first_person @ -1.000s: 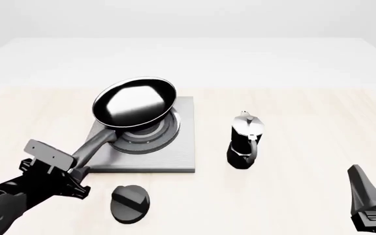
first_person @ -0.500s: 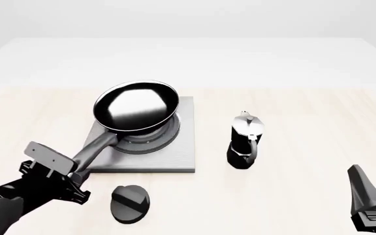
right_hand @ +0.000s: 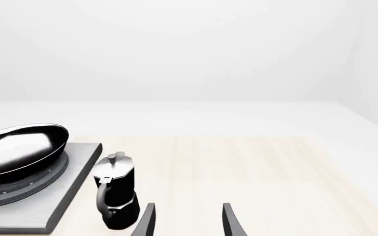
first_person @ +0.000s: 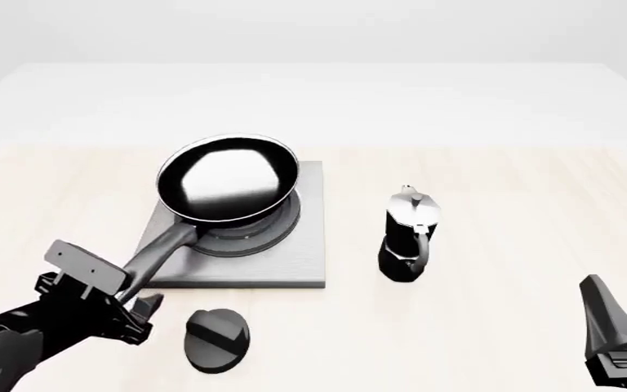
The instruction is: Turn on the stove and put the frying pan on it.
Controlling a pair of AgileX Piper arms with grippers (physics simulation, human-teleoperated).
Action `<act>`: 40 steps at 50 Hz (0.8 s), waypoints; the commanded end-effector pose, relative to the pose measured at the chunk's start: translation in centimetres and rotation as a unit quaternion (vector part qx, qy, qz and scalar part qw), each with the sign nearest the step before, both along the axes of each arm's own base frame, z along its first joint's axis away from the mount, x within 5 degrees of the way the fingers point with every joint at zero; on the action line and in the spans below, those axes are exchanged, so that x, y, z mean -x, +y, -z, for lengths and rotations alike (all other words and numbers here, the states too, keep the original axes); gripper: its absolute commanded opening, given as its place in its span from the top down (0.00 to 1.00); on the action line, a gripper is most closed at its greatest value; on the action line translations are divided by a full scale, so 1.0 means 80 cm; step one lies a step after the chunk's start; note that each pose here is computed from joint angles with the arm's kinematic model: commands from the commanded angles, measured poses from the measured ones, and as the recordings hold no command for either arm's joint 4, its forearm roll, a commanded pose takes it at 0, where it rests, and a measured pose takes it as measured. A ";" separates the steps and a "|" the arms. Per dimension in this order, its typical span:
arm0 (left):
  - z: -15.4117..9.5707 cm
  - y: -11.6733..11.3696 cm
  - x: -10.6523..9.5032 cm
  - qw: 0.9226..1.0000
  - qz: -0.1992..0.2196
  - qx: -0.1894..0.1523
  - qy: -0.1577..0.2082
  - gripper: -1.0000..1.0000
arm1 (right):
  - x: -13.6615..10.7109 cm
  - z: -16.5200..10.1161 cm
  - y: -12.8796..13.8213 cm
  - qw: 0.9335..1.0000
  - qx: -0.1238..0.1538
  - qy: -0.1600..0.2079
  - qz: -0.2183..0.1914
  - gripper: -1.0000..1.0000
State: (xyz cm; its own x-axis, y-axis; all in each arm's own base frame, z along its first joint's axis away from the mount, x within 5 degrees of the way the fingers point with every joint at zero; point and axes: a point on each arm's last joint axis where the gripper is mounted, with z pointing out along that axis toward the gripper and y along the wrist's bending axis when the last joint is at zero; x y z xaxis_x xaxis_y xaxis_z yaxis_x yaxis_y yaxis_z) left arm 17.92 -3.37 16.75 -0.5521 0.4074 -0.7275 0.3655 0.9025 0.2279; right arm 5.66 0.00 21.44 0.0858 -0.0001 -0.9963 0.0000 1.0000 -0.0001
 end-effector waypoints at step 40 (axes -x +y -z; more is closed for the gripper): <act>-0.074 0.017 0.011 0.999 -0.013 -0.021 -0.033 0.00 | 0.000 0.000 0.000 1.000 0.000 0.000 0.000 0.00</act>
State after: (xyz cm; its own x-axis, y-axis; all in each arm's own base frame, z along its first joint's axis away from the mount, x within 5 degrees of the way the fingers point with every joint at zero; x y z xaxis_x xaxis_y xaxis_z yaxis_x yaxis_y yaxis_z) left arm 17.50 -2.15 20.88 -0.5343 0.4244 -0.7310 0.3340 0.9004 0.2786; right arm 5.66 0.00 21.44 0.0858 -0.0001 -0.9963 0.0000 1.0000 -0.0001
